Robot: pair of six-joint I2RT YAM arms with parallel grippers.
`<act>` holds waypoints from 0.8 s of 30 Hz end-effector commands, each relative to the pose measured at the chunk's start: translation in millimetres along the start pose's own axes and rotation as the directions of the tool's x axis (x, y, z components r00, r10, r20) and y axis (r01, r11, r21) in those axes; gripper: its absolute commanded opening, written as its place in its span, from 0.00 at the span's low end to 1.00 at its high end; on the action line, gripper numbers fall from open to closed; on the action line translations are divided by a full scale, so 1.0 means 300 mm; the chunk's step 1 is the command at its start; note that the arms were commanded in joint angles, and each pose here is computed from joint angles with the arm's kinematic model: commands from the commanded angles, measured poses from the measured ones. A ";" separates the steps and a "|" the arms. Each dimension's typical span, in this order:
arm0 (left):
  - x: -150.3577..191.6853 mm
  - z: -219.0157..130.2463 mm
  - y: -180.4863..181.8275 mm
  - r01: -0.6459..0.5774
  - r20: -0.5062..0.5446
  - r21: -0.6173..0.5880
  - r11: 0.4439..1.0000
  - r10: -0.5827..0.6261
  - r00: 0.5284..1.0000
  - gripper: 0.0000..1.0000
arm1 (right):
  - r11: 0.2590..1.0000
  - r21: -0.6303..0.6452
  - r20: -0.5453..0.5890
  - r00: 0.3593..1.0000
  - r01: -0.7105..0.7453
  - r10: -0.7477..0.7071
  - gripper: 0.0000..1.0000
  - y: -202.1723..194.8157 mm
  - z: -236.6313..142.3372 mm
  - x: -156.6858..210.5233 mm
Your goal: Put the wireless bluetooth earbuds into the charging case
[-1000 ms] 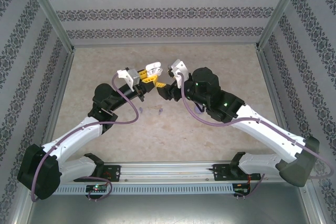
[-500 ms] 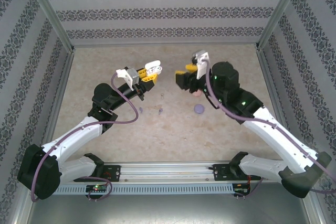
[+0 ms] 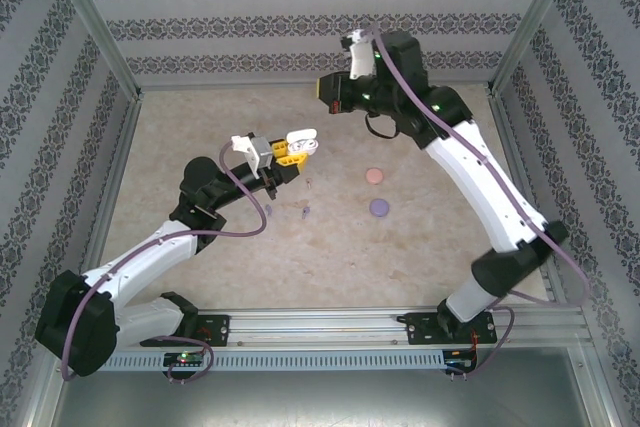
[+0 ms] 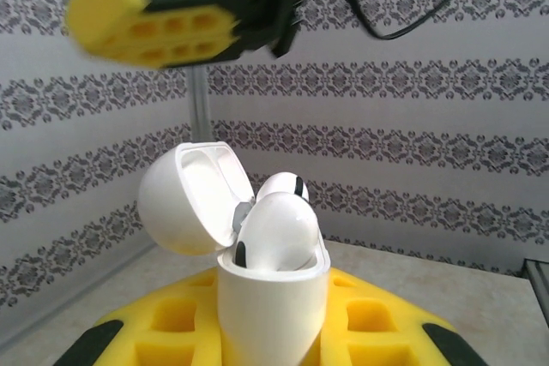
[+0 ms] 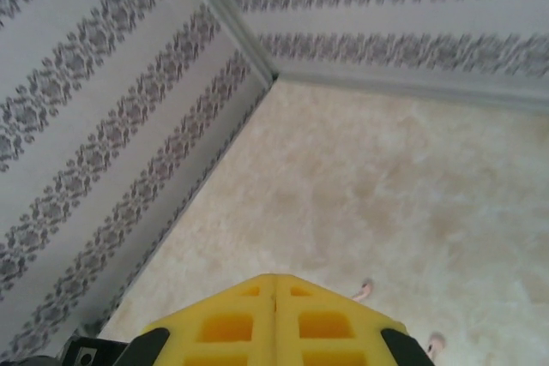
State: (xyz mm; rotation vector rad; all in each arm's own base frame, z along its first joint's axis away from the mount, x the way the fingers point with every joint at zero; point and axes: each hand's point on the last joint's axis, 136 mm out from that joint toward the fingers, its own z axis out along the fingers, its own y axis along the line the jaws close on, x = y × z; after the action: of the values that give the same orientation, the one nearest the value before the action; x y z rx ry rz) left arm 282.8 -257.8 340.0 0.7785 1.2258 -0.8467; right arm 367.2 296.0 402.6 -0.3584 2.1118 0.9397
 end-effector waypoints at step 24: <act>0.031 0.041 0.026 0.009 -0.012 -0.026 1.000 -0.009 1.000 0.00 | 0.995 0.080 -0.265 0.961 -0.066 0.085 0.00 -0.015 -0.113 0.358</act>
State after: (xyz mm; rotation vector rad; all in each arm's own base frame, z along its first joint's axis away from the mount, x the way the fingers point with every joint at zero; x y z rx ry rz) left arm 282.4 -275.3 309.4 0.8306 1.3108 -0.9013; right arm 292.4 288.6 329.4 -0.4448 2.4137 0.9381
